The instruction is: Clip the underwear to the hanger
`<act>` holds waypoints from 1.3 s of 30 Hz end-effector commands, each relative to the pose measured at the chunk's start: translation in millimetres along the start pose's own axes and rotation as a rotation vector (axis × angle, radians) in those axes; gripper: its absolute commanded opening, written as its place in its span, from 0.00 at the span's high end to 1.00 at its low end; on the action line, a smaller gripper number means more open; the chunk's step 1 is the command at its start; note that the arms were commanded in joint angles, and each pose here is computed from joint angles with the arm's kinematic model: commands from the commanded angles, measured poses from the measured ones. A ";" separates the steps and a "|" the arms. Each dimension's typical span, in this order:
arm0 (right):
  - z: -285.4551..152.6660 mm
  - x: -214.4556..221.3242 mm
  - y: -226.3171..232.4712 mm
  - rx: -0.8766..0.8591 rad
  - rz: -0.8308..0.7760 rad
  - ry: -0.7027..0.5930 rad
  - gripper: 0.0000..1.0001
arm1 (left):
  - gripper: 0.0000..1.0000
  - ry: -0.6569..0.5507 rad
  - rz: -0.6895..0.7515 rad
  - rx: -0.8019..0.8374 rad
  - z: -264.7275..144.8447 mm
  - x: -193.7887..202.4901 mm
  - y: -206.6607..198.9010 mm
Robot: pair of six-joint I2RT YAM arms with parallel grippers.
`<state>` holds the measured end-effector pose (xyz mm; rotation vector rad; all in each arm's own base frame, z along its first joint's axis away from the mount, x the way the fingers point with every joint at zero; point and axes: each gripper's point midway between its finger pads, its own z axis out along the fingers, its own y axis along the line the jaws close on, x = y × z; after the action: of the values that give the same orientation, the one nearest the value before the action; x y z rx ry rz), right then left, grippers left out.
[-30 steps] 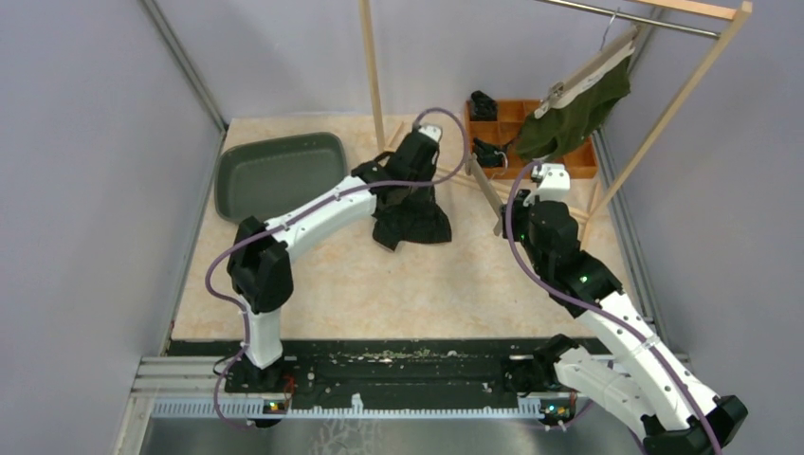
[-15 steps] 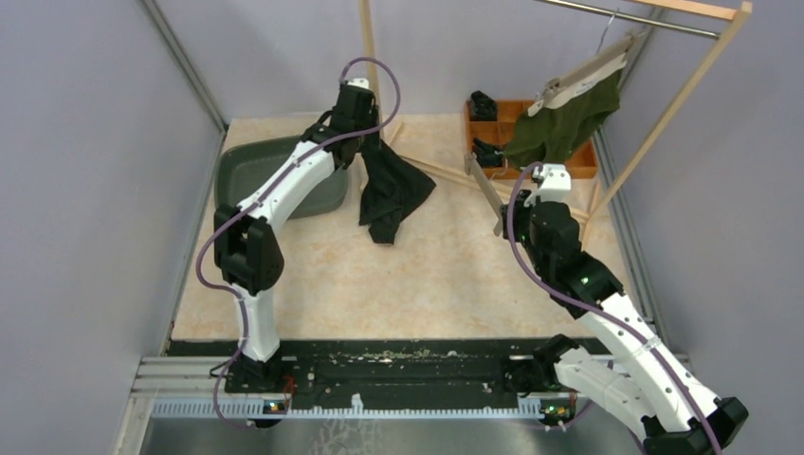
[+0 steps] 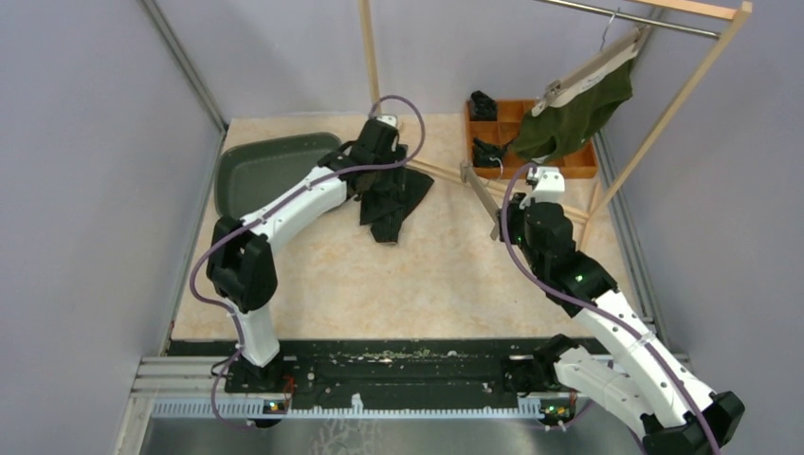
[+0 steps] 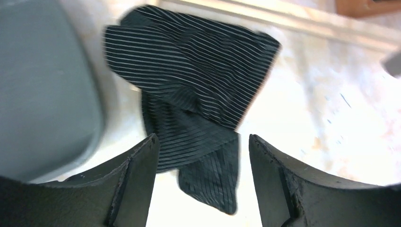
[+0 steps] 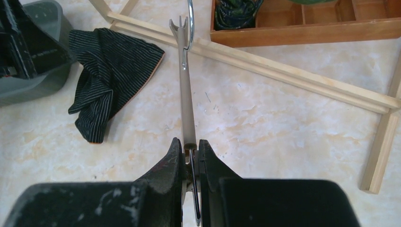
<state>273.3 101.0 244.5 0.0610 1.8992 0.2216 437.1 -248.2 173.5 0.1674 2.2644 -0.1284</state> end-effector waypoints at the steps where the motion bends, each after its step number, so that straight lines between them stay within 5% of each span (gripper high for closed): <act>1: 1.1 -19.6 8.6 -0.036 0.050 -0.068 1.00 | 0.26 0.087 0.081 0.087 -5.6 28.0 -39.2; 10: 0.7 -17.3 5.8 -0.024 0.048 -0.064 1.00 | 0.29 0.247 0.247 0.122 -3.2 89.1 -64.4; 28: 2.3 -15.7 6.4 -0.026 0.045 -0.062 1.00 | 0.33 0.376 0.281 0.060 -11.8 151.9 -49.7; 34: 0.4 -15.2 4.7 -0.022 0.049 -0.064 1.00 | 0.41 0.372 0.284 0.003 -11.4 151.5 -41.9; 39: 0.2 -13.8 3.9 -0.021 0.050 -0.062 1.00 | 0.60 0.375 0.289 -0.022 -11.4 153.2 -37.4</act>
<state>272.2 103.3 233.1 0.0562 1.9271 0.2276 327.6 -277.6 58.8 0.5601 2.5866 0.0444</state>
